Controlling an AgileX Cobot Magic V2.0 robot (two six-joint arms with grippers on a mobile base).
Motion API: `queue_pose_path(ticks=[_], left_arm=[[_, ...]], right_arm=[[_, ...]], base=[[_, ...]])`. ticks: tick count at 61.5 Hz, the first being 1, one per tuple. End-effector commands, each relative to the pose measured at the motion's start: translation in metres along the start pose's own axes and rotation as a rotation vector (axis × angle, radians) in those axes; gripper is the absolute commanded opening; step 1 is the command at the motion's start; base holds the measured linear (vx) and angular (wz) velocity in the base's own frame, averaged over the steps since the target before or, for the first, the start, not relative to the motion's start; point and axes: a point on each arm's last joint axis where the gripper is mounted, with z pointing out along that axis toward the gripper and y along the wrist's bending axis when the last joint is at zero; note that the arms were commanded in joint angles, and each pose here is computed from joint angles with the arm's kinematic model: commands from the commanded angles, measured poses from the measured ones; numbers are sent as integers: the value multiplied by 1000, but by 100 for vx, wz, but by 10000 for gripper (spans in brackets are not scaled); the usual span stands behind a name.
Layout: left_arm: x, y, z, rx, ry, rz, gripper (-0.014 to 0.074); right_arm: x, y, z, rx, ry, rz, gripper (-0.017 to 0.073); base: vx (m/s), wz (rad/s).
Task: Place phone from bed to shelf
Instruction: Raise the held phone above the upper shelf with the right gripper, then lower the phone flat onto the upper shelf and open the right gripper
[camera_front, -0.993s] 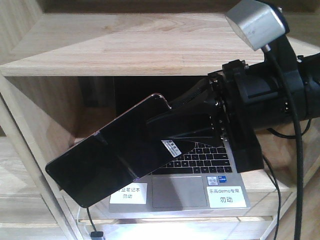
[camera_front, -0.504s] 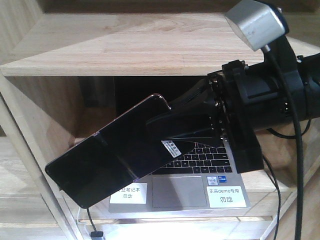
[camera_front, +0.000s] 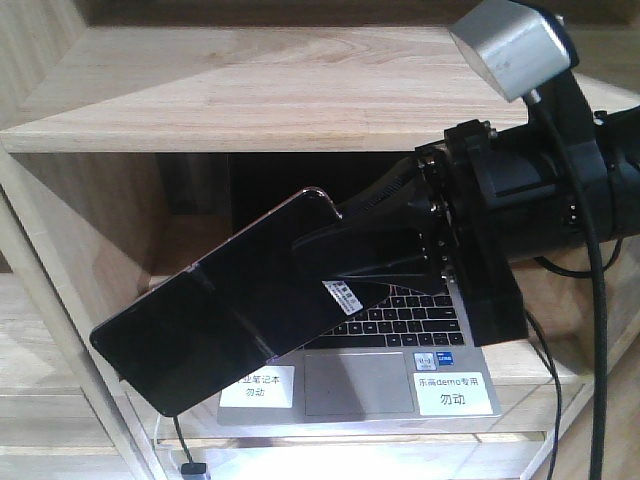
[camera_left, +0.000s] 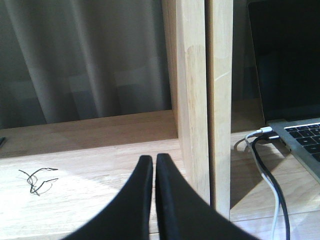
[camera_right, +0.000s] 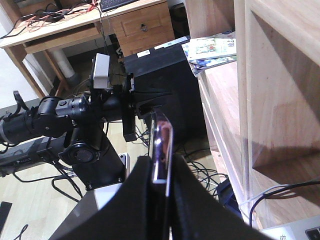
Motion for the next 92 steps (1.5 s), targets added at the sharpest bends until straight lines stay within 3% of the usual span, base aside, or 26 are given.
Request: queue_pose_path(ticks=[1,21,33,48,58,64,79,92], left_arm=[[-14,2,-2,-6,-99,-14,1],[-14,2,-2,-6,-99,-14,1],[-14,2,-2,-6,-99,-14,1],[-14,2,-2,-6,-99,-14,1],[-14,2,-2,-6,-99,-14,1],[-14,2,-2,-6,-99,-14,1],[-14,2,-2,-6,-99,-14,1],[-14,2,-2,-6,-99,-14,1]], right_arm=[[-17,18,-8,-82,-107,-9,-2],[-32,19,-11,-104,-263,43,-2],[-43,14,-14,-50,-388,65,-2],[-74,14,-29,108,-484,-41,-2],[-103,15,-47,299,-553,-137,-2],[-116,10,-55,393,-604,-152,-2],[-137,-21,-45,393,-615,-156,-2],[-139,-65,-19,371,-585,-87,-2]], base=[[0,0],[0,0],[0,0],[0,0],[0,0],[0,0],[0,0],[0,0]])
